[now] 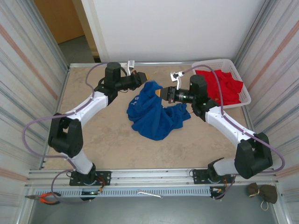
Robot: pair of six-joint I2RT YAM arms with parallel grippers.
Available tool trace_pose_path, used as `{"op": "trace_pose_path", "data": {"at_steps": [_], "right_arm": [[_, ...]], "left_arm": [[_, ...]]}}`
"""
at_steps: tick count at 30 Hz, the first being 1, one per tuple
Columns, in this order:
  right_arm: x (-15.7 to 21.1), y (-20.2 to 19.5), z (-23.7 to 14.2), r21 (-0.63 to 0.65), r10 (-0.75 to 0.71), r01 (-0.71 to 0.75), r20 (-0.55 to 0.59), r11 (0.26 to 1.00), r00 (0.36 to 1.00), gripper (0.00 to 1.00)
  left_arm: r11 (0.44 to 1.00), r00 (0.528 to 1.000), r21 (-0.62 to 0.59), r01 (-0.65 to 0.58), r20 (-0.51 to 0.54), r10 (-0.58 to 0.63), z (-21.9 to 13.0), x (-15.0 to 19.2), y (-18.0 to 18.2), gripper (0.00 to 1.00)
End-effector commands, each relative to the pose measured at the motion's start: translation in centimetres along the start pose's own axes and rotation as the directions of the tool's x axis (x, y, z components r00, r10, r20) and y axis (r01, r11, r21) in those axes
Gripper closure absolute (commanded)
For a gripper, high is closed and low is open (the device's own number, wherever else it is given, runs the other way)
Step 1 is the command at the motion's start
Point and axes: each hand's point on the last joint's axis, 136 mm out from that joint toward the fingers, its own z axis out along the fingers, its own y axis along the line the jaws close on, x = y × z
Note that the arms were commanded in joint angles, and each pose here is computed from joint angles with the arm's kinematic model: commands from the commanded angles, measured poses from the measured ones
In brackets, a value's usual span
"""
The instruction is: Fold the inside-out t-shirt
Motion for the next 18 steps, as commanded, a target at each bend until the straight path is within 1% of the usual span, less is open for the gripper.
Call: {"op": "trace_pose_path", "data": {"at_steps": [1,2,3,5,6,8,12,15,18], "right_arm": [[-1.2,2.6,-0.9,-0.113,-0.049,0.051,0.020,0.992,0.999,1.00],[-1.3,2.5,-1.0,-0.113,-0.044,0.047,0.023,0.992,0.999,1.00],[-1.5,2.4,-1.1,-0.114,-0.042,0.045,0.028,0.992,0.999,1.00],[-1.6,2.2,-1.3,-0.110,-0.037,0.040,0.033,0.993,0.999,1.00],[-1.6,2.1,-1.3,-0.107,-0.034,0.037,0.035,0.994,0.999,1.00],[-1.5,1.9,-1.3,-0.103,-0.030,0.033,0.036,0.994,0.999,1.00],[-1.3,1.6,-1.3,-0.097,-0.020,0.024,0.033,0.995,0.999,1.00],[-1.1,1.3,-1.3,-0.086,-0.013,0.016,0.035,0.996,0.999,1.00],[-0.9,1.1,-1.3,-0.082,-0.007,0.010,0.033,0.997,0.999,1.00]], "left_arm": [[0.998,0.995,-0.015,-0.053,0.087,0.055,-1.5,-2.4,0.7,0.64],[0.998,0.994,-0.033,-0.050,0.099,0.054,-2.2,-1.9,1.0,0.54],[0.997,0.992,-0.051,-0.050,0.112,0.055,-2.9,-1.4,1.2,0.49],[0.995,0.988,-0.095,-0.040,0.148,0.054,-4.5,-0.5,1.8,0.41],[0.993,0.985,-0.115,-0.035,0.167,0.054,-5.4,0.1,1.9,0.39],[0.987,0.979,-0.153,-0.044,0.192,0.073,-6.8,1.2,1.6,0.40],[0.973,0.972,-0.197,-0.120,0.175,0.155,-7.8,3.5,-0.6,0.44],[0.962,0.970,-0.212,-0.174,0.132,0.204,-7.3,4.4,-2.3,0.44],[0.940,0.968,-0.265,-0.214,0.071,0.241,-6.4,4.9,-2.7,0.45]]}}
